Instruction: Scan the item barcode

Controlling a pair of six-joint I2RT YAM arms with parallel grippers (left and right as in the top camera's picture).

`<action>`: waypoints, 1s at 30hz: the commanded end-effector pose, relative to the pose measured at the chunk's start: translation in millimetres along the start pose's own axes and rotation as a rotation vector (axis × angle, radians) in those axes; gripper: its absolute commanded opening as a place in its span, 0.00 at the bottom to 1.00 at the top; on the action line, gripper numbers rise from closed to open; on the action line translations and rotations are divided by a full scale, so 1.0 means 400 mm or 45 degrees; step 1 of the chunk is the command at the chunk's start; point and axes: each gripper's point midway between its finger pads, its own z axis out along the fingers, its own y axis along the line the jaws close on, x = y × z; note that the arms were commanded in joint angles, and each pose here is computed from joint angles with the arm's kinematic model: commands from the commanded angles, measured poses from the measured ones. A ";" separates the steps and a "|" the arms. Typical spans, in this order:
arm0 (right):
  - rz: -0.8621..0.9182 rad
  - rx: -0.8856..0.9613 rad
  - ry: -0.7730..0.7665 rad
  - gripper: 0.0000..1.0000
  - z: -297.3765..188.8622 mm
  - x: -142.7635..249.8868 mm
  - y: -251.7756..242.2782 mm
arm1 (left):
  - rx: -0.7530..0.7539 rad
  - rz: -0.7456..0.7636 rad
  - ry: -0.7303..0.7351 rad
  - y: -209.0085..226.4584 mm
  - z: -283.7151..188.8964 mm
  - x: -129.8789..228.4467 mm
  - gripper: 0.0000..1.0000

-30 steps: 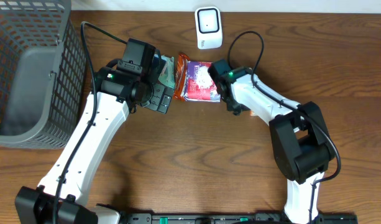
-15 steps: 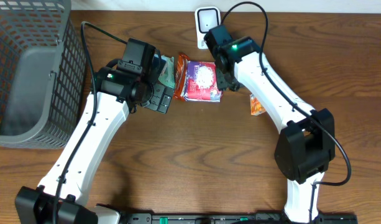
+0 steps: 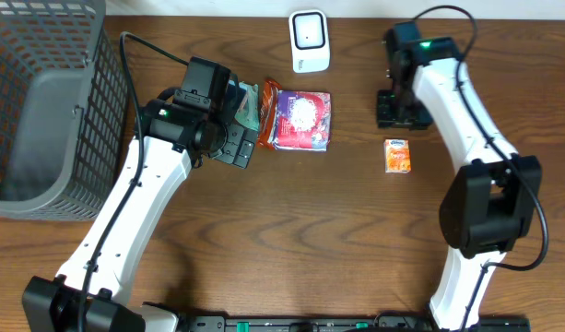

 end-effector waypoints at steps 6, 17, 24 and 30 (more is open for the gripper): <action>-0.182 -0.073 0.078 0.37 0.045 0.044 0.040 | 0.005 -0.020 -0.008 0.001 -0.005 -0.007 0.98; -0.118 0.302 -0.019 0.50 0.186 0.073 -0.005 | 0.005 -0.020 -0.008 0.001 -0.005 -0.007 0.98; -0.158 0.386 -0.045 0.34 0.241 0.102 -0.012 | 0.005 -0.020 -0.009 0.001 -0.006 -0.007 0.98; -0.155 0.305 -0.020 0.10 0.242 0.109 0.014 | 0.005 -0.020 -0.008 0.001 -0.005 -0.007 0.98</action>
